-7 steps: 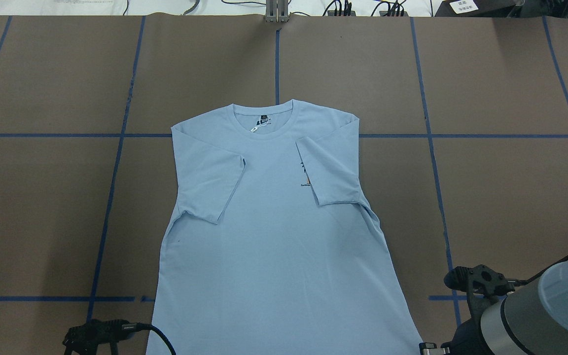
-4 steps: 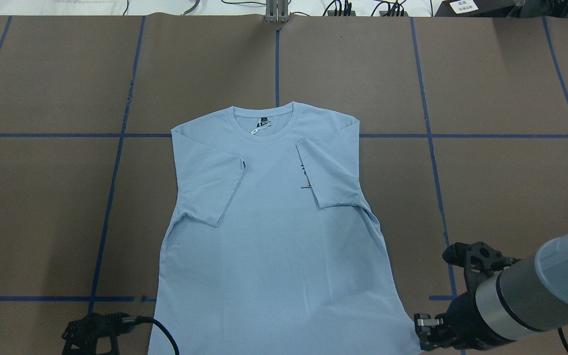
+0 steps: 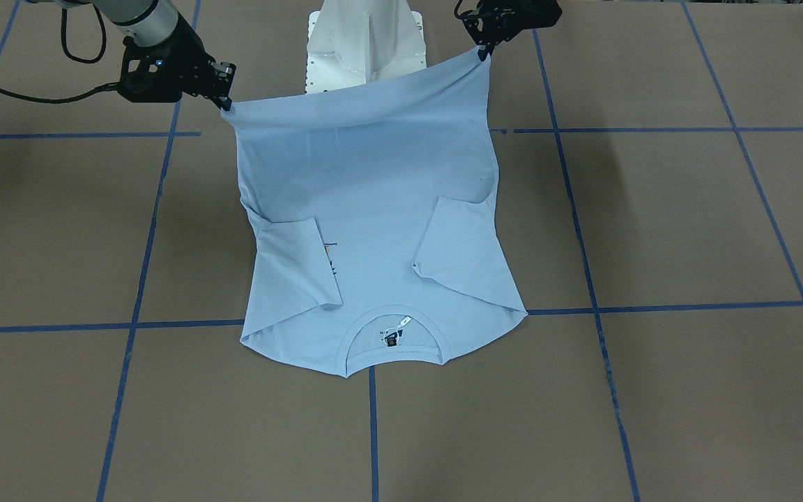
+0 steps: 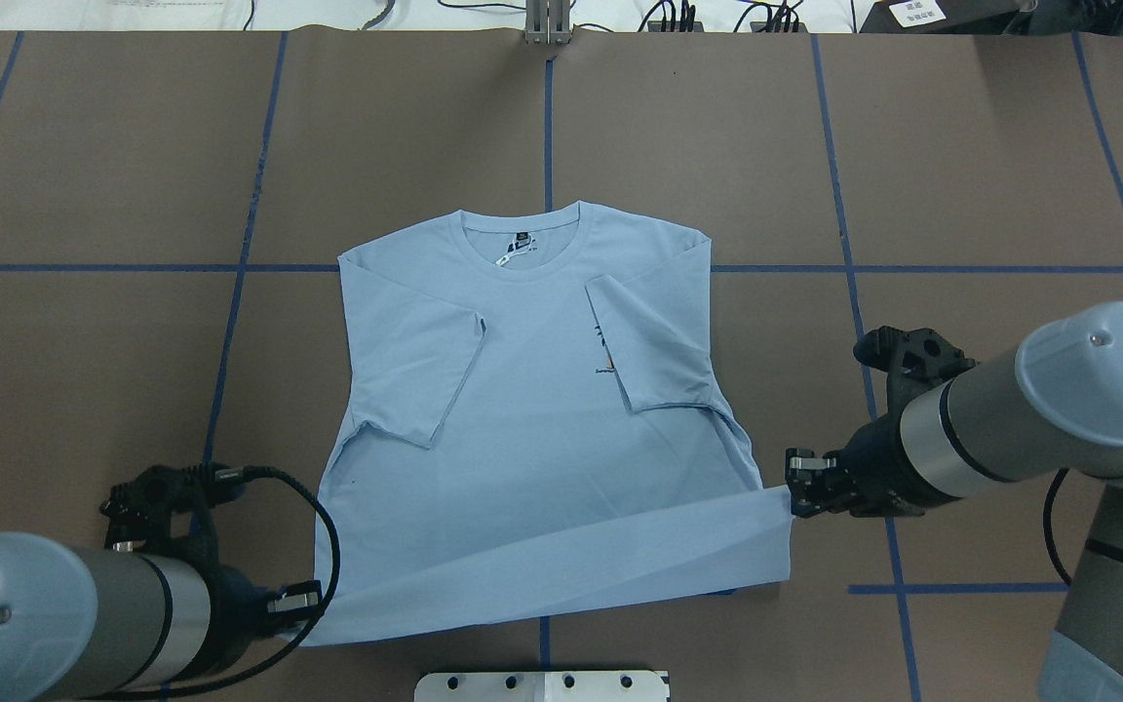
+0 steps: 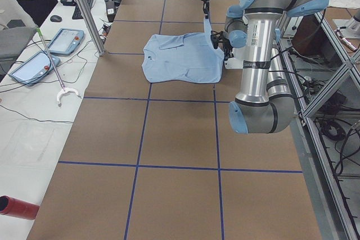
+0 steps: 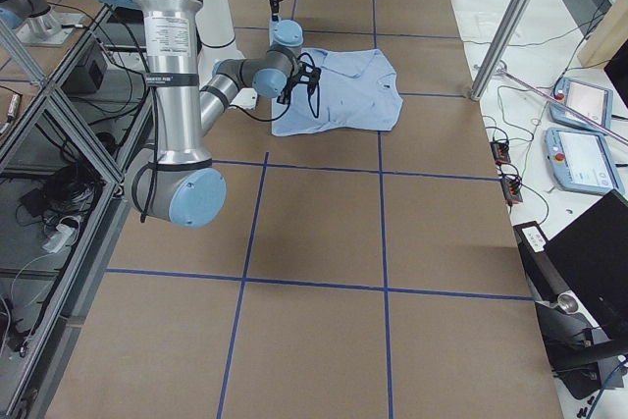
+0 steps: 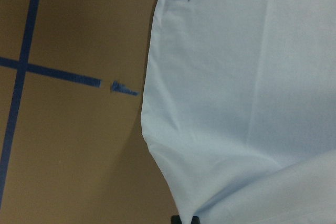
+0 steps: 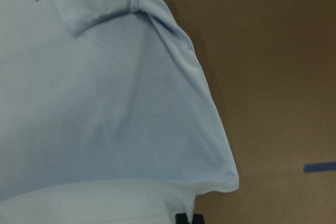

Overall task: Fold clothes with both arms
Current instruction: 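Lift the hem with both grippers and fold it toward the collar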

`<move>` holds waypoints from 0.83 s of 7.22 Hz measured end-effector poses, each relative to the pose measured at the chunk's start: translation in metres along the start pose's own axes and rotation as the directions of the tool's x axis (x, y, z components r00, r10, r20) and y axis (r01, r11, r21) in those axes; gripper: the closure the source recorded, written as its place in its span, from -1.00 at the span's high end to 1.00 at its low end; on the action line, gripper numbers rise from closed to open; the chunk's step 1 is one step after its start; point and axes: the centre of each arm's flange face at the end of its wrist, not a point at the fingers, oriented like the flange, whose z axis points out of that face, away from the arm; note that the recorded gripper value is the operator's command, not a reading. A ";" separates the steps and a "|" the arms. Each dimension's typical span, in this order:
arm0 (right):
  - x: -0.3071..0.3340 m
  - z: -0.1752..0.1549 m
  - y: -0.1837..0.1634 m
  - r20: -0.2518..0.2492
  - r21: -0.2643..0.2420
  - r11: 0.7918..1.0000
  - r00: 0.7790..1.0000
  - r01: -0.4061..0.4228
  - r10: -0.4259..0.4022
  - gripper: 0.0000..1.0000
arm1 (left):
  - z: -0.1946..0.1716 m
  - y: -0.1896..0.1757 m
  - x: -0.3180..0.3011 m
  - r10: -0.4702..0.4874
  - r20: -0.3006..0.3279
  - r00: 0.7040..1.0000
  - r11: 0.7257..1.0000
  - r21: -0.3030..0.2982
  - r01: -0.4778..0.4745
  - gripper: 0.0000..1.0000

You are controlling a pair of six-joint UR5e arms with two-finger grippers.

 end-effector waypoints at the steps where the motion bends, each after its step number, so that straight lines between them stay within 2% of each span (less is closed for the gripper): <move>1: -0.008 -0.005 -0.022 0.015 0.040 0.999 1.000 -0.002 0.002 -1.00 | 0.001 -0.021 0.009 -0.014 -0.007 1.000 0.999 0.033 0.014 -1.00; 3: -0.031 0.002 -0.067 0.022 0.096 0.995 1.000 -0.009 0.007 -1.00 | 0.008 -0.077 0.036 -0.036 -0.015 0.999 0.992 0.120 0.038 -1.00; 6: -0.061 0.006 -0.127 0.016 0.168 0.986 1.000 0.008 -0.011 -1.00 | 0.026 -0.165 0.039 -0.041 0.056 0.998 0.973 0.231 0.027 -1.00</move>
